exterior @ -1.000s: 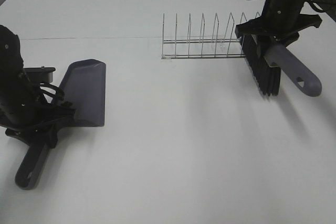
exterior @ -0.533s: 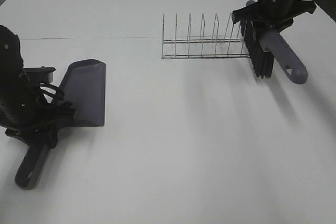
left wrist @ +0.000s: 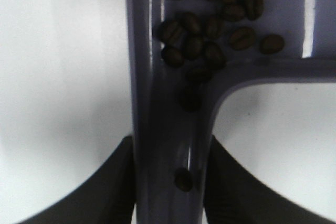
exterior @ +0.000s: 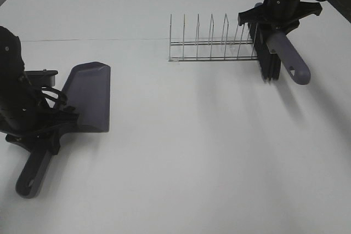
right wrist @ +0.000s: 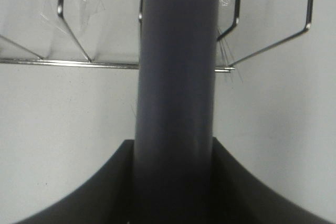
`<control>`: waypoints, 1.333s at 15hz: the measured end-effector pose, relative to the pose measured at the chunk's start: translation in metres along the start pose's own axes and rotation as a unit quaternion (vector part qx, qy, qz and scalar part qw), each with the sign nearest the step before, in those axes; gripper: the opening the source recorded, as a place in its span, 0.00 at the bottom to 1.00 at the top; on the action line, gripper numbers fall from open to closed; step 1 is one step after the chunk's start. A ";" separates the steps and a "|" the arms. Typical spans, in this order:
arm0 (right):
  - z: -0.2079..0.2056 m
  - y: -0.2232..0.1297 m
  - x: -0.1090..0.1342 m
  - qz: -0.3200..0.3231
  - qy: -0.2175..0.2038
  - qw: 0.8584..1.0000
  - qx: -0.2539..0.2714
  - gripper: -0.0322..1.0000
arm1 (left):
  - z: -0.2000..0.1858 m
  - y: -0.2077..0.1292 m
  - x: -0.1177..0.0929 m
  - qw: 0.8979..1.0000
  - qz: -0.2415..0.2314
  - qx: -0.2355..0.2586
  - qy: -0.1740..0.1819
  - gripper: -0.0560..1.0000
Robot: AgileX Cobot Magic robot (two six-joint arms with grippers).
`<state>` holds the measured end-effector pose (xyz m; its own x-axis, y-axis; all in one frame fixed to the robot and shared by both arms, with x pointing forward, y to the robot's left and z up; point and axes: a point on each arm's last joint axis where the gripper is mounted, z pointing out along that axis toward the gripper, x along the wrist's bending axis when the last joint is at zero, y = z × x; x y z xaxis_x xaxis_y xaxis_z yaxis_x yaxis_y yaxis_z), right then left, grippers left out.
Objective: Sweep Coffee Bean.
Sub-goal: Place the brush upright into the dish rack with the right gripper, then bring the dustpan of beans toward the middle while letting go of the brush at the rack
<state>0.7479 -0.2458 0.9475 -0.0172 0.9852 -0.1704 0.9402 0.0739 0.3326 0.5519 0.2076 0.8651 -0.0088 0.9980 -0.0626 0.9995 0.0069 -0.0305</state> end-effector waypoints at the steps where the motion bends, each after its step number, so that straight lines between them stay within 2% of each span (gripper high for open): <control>1: 0.000 0.001 0.000 0.002 0.000 1.000 -0.006 0.39 | 0.000 0.000 0.000 1.000 0.002 0.000 0.000 0.36; 3: -0.002 0.004 0.000 0.011 0.001 1.000 -0.016 0.62 | -0.003 0.000 0.000 1.000 0.004 -0.004 -0.002 0.36; 5: -0.004 0.005 -0.001 0.012 0.001 1.000 -0.018 0.70 | -0.006 0.001 -0.001 1.000 0.006 -0.011 -0.004 0.36; 9: -0.038 0.010 -0.006 0.023 0.009 0.999 -0.041 0.72 | -0.018 0.015 -0.011 0.999 -0.003 -0.036 -0.026 0.36; 11: -0.051 0.011 -0.007 0.030 0.017 0.998 -0.050 0.72 | -0.019 0.014 -0.023 0.999 0.012 -0.039 -0.029 0.36; 16: -0.053 0.009 -0.005 0.039 0.034 0.998 -0.036 0.72 | -0.007 0.010 -0.050 0.998 0.026 -0.024 -0.044 0.36; 18: -0.053 0.009 -0.004 0.041 0.038 0.998 -0.033 0.72 | -0.003 0.017 -0.072 0.998 0.049 -0.015 -0.046 0.36; 20: -0.053 0.007 -0.004 0.040 0.037 0.998 -0.022 0.72 | -0.003 0.020 -0.077 0.997 0.053 -0.009 -0.048 0.36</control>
<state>0.7363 -0.2411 0.9991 0.0310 0.9968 -0.0733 0.9237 -0.0005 0.3832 0.5724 0.1310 0.8719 0.0950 0.9827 -0.1591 0.9954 -0.0962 -0.0002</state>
